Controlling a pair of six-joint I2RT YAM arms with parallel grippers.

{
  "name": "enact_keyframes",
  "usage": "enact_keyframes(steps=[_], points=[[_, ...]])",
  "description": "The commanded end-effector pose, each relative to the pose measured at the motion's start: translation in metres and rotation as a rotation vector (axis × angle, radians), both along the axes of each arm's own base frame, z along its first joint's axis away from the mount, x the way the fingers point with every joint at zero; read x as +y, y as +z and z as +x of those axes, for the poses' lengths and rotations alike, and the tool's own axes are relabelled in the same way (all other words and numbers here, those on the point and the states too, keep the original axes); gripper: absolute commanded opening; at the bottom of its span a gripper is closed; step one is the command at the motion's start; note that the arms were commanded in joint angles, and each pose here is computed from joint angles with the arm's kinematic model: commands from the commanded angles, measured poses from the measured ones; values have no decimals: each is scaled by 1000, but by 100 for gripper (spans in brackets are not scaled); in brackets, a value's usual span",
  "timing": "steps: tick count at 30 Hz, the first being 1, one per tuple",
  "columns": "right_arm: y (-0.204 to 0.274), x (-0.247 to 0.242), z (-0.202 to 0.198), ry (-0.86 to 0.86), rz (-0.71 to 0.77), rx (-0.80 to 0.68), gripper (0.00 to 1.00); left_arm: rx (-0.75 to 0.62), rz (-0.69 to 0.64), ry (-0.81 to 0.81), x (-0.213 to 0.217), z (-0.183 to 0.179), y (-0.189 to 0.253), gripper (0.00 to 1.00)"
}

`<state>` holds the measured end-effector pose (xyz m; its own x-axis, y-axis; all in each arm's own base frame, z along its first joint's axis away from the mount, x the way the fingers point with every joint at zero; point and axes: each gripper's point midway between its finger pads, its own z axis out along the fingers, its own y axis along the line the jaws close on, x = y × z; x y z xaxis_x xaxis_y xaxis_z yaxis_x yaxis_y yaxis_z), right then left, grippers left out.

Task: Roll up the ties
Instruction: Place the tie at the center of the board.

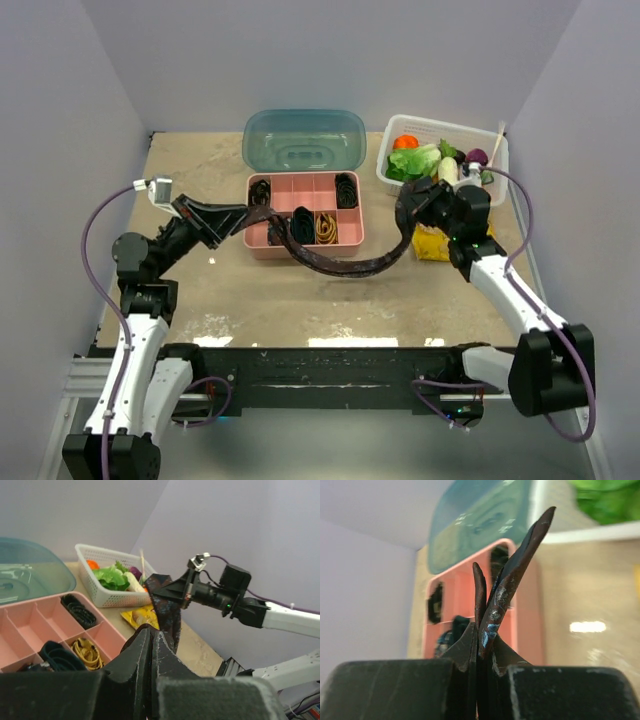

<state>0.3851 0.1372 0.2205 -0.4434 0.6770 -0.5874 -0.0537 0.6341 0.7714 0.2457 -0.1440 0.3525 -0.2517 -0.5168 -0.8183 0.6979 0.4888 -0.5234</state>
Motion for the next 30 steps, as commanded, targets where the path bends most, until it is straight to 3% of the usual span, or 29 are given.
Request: enact_keyframes(steps=[1,8,14,30], points=[[-42,-44,-30,-116,-142,113,0,46,31,46,6,6,-31,0],[-86,-60,-66,-156,-158,237,0,236,94,190,24,22,-99,0],[-116,-61,-84,-155,-150,309,0,373,90,196,21,16,-153,0],[-142,-74,-112,-192,-204,388,0,453,114,266,32,-3,-187,0]])
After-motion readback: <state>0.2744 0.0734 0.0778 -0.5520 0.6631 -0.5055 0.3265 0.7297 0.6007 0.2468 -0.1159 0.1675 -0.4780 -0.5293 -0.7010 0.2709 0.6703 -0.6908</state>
